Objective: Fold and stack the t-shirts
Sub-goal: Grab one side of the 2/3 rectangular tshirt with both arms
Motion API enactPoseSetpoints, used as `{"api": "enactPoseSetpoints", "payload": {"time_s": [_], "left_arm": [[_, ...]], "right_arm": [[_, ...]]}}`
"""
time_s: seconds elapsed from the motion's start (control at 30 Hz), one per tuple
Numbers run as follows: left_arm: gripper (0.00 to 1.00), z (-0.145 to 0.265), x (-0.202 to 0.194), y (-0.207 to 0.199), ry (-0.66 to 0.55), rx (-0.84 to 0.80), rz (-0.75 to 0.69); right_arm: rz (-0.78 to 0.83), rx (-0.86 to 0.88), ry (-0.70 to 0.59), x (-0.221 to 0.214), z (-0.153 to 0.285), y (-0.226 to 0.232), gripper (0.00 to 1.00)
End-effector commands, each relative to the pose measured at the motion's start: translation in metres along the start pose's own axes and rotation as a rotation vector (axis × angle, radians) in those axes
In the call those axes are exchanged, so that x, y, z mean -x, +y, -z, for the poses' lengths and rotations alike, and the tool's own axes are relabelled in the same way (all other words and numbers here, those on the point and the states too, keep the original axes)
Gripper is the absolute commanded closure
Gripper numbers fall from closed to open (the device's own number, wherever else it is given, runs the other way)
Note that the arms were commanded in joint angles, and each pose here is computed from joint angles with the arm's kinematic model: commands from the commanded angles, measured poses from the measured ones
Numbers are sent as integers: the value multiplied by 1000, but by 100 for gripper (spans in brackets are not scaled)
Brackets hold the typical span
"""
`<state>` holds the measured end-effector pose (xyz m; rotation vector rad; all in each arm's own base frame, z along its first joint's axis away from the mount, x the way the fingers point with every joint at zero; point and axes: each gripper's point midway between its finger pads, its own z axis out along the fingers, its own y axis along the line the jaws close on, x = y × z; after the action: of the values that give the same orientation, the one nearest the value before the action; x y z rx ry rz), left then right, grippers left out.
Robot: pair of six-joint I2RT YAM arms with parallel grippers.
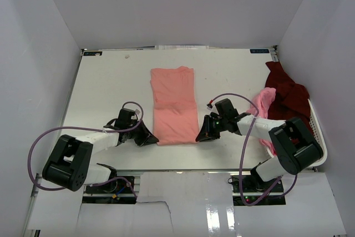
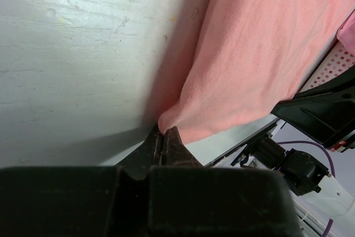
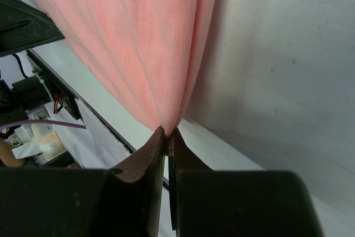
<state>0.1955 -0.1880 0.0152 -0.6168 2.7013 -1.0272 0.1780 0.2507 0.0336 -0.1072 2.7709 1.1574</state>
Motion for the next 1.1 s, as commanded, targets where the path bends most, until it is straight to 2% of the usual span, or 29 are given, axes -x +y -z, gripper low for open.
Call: {"api": "enactPoseSetpoints", "payload": {"time_s": [0.0,0.27,0.47,0.83,1.07], "left_arm": [[100,5,-18,51,42,200,11],[100,27,-26,23,104,151,-13],[100,33,-31,19,118,138,-11],[100,64,-12,-44,107,23,-35],[100,79,7,-60,74,-17,-32]], "right_arm": [[24,17,15,-7,9,10,92],[42,22,84,-31,14,20,92],[22,24,102,-48,15,17,92],[90,82,59,-28,42,60,92],[137,122,39,-9,49,82,92]]}}
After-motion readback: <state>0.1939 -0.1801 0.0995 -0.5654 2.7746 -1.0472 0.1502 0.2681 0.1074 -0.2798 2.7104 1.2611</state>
